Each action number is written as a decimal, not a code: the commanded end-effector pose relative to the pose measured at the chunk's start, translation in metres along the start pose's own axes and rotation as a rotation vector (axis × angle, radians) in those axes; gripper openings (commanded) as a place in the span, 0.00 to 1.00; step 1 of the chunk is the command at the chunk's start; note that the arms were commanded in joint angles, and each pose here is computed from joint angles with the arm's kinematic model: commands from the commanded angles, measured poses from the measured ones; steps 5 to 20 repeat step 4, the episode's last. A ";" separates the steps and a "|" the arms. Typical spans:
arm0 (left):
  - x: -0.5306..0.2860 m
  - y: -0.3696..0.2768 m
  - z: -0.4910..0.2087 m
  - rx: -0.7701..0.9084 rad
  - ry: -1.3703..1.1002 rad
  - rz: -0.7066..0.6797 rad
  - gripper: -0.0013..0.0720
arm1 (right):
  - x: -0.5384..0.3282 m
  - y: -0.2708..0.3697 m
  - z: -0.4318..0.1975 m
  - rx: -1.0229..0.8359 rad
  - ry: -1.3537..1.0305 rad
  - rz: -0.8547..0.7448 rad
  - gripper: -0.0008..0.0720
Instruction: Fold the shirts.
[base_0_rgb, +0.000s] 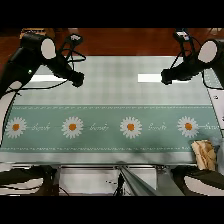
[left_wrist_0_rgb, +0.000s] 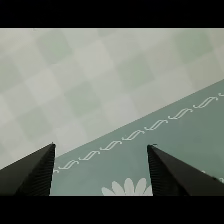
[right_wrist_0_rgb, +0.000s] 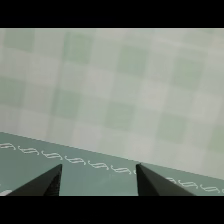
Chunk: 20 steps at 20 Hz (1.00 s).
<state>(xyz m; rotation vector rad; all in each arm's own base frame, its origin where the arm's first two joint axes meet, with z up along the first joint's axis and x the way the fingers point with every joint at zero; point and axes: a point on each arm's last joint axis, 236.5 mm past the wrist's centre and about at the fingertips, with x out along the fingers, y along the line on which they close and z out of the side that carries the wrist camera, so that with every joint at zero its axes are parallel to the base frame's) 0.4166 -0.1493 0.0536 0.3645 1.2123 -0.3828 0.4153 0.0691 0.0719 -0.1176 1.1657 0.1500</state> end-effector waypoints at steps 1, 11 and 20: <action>0.000 0.000 0.000 0.000 0.001 0.001 0.94 | 0.000 0.001 0.000 -0.001 -0.001 0.001 0.75; 0.000 0.000 0.000 -0.001 0.001 0.001 0.94 | 0.000 0.001 0.000 -0.001 -0.001 0.001 0.75; 0.000 0.000 0.000 -0.001 0.001 0.001 0.94 | 0.000 0.001 0.000 -0.001 -0.001 0.001 0.75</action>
